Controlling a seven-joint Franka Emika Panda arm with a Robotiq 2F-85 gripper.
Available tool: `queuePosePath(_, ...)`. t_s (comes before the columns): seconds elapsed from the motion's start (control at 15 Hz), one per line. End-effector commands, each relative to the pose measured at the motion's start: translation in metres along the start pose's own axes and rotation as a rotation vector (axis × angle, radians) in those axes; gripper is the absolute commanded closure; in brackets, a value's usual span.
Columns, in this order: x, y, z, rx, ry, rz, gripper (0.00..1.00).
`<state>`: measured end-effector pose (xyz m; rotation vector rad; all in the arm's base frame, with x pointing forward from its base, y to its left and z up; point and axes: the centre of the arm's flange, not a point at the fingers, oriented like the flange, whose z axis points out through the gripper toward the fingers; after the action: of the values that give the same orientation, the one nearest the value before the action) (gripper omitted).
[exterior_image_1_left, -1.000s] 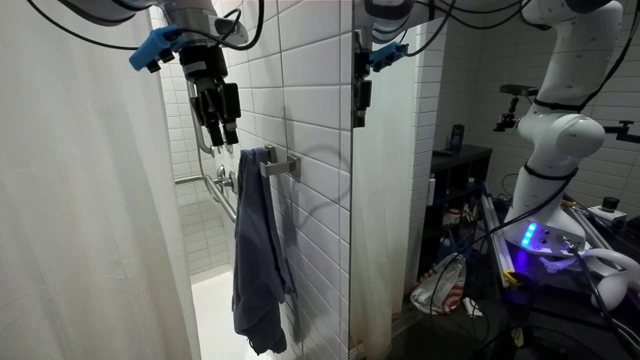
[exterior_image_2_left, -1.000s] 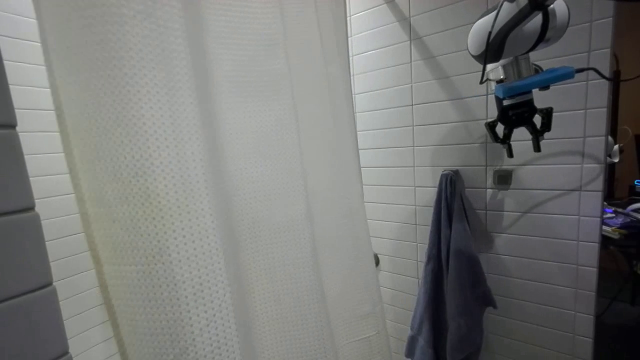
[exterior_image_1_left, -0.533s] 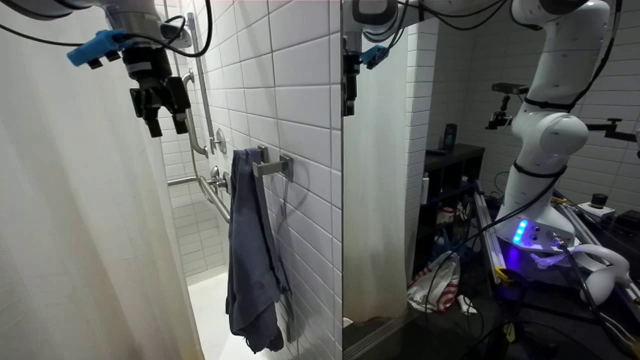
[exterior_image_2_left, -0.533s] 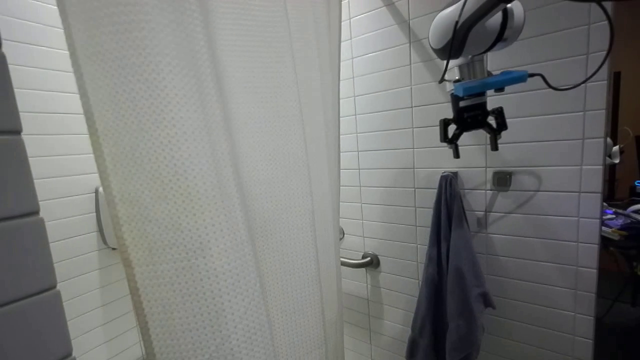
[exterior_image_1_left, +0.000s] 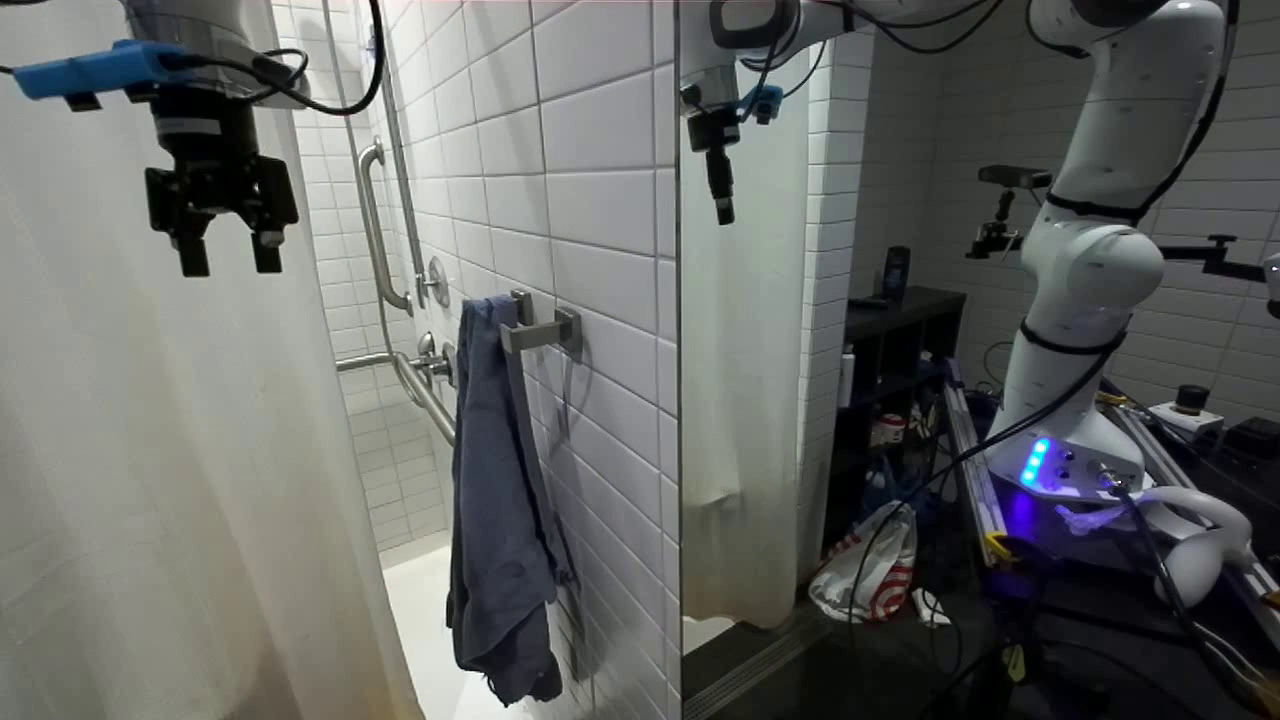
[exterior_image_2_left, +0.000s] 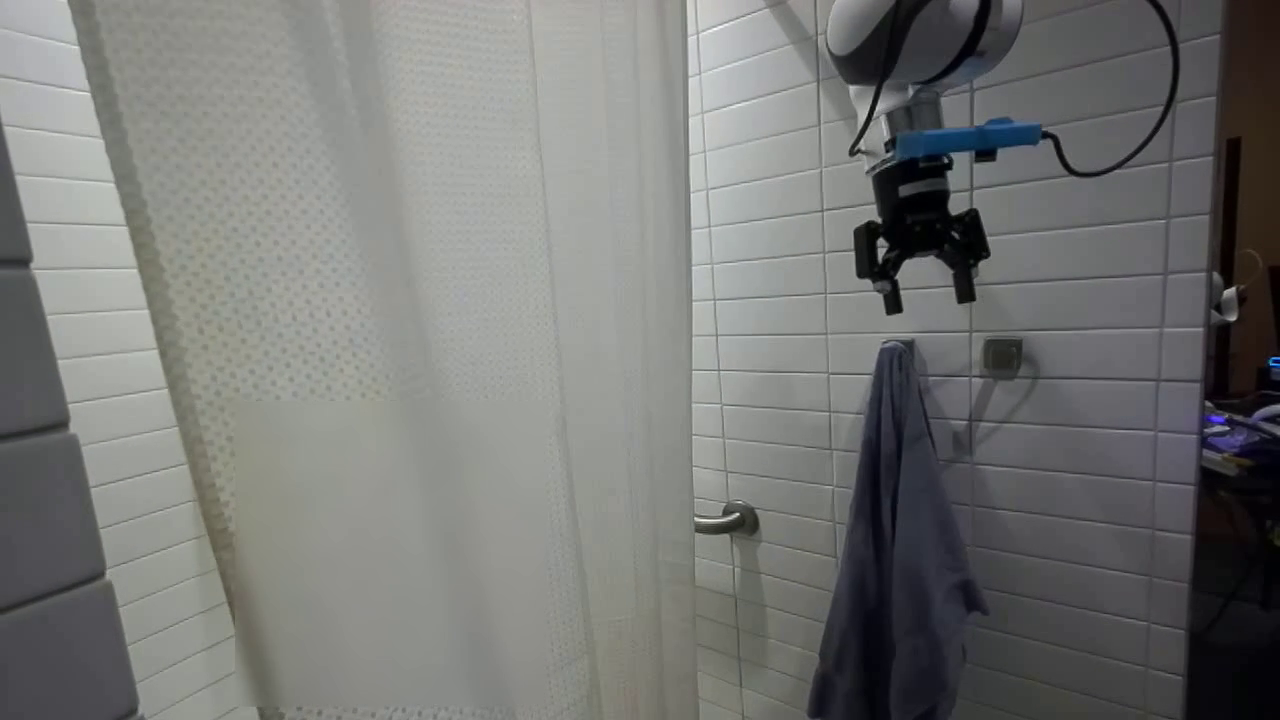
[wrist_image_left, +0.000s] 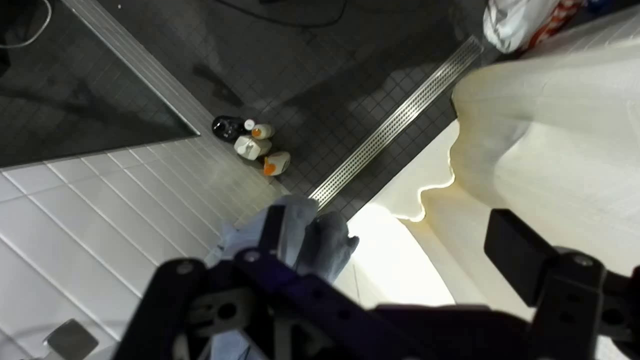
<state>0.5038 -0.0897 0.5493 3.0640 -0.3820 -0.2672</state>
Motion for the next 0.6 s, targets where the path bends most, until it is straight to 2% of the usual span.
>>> queuePosePath(0.0, -0.063, 0.005, 0.001, 0.03, -0.123, -0.136, 0.0)
queuePosePath(0.2, -0.106, 0.009, 0.008, 0.021, -0.19, -0.194, 0.0)
queuePosePath(0.4, -0.142, 0.003, 0.021, 0.001, -0.175, -0.257, 0.0)
queuePosePath(0.53, -0.174, 0.002, 0.037, -0.037, -0.155, -0.344, 0.0)
